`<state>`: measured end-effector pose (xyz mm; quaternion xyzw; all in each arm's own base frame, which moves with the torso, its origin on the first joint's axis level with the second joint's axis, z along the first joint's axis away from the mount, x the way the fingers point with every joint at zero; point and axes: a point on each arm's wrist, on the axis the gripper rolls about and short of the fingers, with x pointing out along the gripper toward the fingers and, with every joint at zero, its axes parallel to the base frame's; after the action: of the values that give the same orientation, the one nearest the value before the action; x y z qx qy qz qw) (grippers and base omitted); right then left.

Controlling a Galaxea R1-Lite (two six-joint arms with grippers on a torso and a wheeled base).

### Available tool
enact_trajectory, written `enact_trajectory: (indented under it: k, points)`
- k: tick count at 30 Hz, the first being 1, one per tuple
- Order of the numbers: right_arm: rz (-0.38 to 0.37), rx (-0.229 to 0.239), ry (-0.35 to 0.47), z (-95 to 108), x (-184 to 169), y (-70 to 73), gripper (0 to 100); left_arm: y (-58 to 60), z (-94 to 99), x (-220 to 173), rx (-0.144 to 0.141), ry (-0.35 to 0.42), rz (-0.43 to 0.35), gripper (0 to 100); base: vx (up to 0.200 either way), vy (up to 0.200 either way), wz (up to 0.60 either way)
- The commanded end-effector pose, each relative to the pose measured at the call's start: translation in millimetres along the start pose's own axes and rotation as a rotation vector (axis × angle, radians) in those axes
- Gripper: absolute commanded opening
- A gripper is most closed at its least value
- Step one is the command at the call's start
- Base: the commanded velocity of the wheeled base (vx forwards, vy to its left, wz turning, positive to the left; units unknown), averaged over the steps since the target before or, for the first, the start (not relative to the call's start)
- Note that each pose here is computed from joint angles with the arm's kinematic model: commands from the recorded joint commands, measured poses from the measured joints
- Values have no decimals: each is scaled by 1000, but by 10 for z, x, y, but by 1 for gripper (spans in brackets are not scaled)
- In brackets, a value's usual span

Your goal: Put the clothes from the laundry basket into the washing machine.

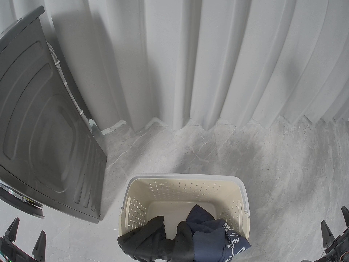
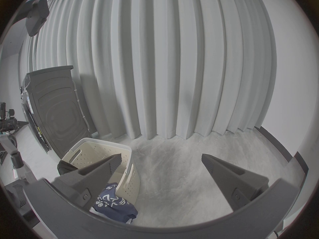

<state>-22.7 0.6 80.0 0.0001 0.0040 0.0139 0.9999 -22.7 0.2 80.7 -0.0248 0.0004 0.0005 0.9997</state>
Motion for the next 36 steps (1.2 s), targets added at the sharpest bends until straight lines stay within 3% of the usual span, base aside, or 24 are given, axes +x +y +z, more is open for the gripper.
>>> enact_trajectory:
  k: [1,10,19,36]
  points:
    - [1,0,9,-46,6,0,100,3,-52,0,-1,1,2,100,0,0,0]
    - [1,0,10,-51,8,0,100,3,-52,2,-1,2,1,100,0,0,0]
    - [1,0,10,-51,8,0,100,3,-54,0,-1,2,1,100,200,0,0]
    - [1,0,9,-46,6,0,100,3,-52,0,-1,1,1,100,0,0,0]
